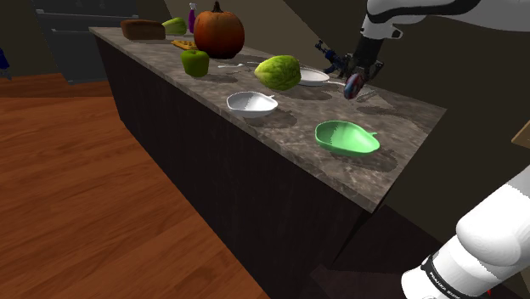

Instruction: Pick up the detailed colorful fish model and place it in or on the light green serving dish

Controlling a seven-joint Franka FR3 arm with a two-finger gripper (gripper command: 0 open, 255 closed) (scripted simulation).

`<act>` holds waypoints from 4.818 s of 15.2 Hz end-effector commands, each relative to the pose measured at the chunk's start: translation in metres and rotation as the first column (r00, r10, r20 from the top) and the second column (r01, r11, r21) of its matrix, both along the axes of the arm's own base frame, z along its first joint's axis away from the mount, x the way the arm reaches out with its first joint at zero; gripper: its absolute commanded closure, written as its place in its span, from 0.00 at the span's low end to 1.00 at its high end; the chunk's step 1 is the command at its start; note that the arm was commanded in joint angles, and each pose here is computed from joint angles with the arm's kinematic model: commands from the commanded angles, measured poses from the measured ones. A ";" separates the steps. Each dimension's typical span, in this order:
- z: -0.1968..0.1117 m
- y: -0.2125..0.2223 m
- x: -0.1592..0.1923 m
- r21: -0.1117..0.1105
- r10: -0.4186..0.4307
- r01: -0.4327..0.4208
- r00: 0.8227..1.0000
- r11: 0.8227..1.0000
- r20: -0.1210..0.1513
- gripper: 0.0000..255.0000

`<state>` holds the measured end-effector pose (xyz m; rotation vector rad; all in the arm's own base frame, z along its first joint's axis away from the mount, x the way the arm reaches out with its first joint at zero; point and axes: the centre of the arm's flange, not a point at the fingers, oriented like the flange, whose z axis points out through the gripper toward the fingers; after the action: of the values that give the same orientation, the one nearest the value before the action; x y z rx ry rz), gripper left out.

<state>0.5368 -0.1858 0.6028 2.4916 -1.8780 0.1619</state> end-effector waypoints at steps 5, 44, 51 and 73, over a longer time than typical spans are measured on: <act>0.033 0.001 0.001 0.000 0.000 0.000 1.000 1.000 0.000 1.00; 0.100 0.309 -0.189 0.000 0.000 0.000 1.000 1.000 0.000 1.00; 0.063 0.309 -0.189 0.000 0.000 0.000 1.000 1.000 0.000 1.00; 0.017 0.309 -0.189 0.000 0.000 0.000 1.000 1.000 0.000 0.00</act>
<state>0.3482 0.1237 0.6193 2.4915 -1.8782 0.1622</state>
